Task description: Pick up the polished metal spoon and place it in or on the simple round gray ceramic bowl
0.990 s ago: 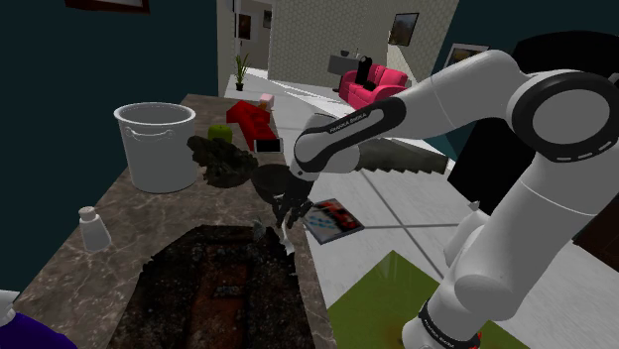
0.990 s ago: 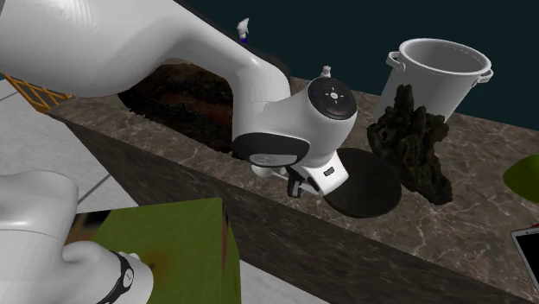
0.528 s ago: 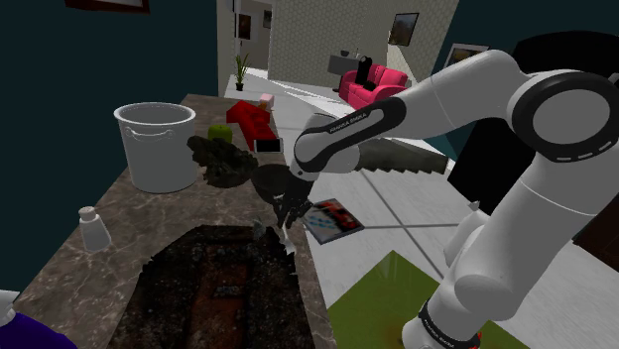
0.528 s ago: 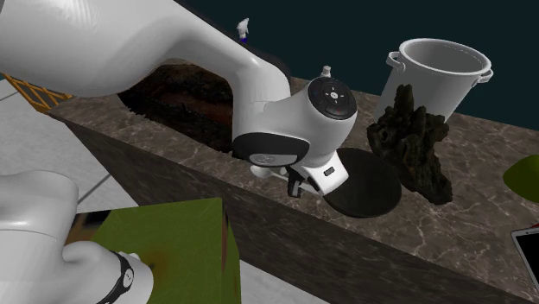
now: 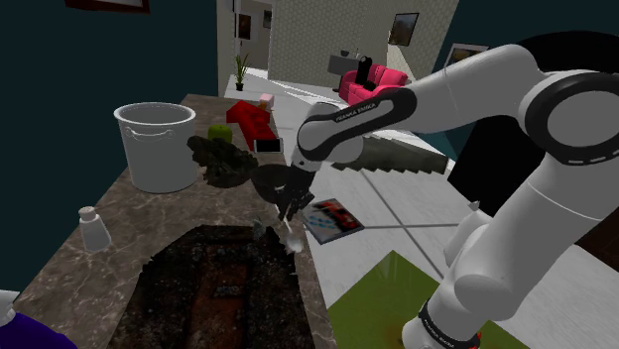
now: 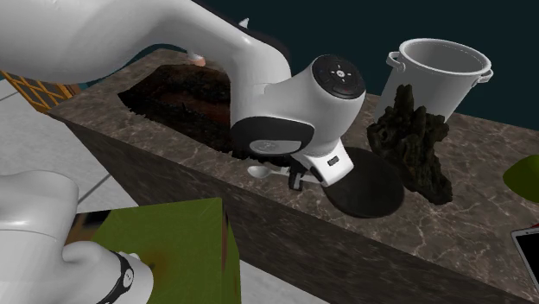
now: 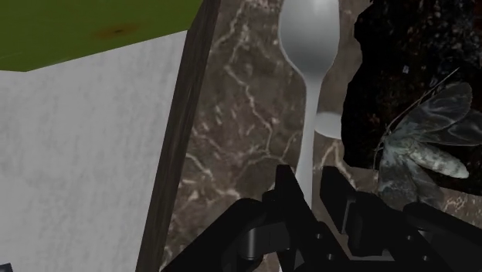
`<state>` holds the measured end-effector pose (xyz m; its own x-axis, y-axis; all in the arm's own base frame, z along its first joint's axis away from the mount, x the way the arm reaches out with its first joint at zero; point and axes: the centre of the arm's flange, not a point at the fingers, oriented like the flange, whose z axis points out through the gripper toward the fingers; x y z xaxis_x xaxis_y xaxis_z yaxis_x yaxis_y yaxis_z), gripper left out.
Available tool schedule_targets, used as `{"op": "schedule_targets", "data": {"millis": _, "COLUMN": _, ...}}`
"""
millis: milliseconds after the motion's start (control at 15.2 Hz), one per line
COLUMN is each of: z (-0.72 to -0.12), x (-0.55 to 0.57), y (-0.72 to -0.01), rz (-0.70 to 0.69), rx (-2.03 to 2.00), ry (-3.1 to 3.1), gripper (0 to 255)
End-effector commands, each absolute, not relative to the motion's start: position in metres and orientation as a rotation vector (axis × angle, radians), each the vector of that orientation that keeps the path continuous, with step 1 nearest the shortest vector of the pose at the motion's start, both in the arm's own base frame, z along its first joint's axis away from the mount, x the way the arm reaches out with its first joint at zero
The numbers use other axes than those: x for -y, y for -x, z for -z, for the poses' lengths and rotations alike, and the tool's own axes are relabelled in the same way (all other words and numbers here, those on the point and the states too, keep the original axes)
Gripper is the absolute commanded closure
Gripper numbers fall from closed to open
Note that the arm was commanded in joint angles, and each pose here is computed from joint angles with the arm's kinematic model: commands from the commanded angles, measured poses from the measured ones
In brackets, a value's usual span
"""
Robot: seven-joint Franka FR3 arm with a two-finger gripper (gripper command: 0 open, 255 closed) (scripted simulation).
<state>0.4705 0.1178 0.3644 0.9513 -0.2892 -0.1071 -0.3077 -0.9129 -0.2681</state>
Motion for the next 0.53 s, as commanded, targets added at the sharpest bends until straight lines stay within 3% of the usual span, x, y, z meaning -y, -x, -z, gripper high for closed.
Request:
{"op": "schedule_targets", "data": {"millis": 0, "z": -0.376, "x": -0.118, "y": -0.47, "rz": -0.094, "rx": -0.441, "ry": 2.82, "gripper": 255}}
{"op": "schedule_targets", "data": {"millis": 462, "z": -0.413, "x": -0.118, "y": -0.47, "rz": -0.094, "rx": -0.441, "ry": 2.82, "gripper": 255}}
